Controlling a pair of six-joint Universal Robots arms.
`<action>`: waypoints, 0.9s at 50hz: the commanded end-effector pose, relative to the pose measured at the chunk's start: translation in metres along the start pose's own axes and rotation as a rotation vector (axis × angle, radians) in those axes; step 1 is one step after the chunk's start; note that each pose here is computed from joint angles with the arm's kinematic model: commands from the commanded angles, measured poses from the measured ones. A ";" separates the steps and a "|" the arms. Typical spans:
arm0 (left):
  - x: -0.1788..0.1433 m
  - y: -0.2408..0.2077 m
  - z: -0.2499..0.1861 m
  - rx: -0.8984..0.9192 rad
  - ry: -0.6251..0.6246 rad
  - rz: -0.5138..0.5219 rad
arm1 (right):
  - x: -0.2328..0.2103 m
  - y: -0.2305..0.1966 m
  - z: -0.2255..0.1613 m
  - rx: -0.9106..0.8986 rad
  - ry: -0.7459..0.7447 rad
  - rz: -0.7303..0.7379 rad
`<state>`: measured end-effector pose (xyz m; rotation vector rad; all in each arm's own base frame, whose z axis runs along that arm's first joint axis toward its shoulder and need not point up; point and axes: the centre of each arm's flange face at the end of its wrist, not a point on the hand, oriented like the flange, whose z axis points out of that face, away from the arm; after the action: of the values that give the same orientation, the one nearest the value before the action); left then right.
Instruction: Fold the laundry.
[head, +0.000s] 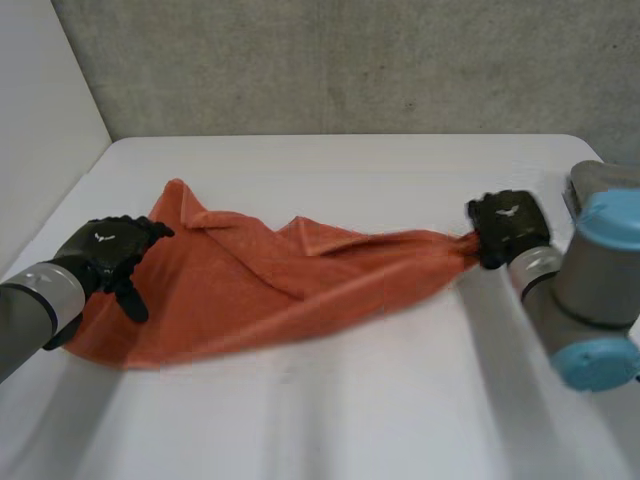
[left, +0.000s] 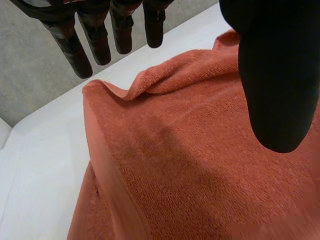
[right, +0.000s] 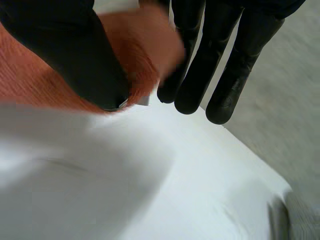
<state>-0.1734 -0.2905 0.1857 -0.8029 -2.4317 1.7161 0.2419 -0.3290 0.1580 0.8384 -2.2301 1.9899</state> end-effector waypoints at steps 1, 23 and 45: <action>0.008 0.011 -0.008 -0.049 0.026 0.000 | 0.042 0.033 0.020 -0.136 0.077 0.140; 0.019 0.028 -0.011 -0.105 0.093 0.107 | 0.067 0.038 0.025 -0.164 0.128 0.163; 0.006 0.012 0.005 -0.040 -0.020 0.154 | 0.078 0.005 0.010 -0.124 0.121 0.077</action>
<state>-0.1700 -0.2882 0.1372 -0.9912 -2.5655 1.5762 0.1773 -0.3711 0.1543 0.5474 -2.3883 1.8393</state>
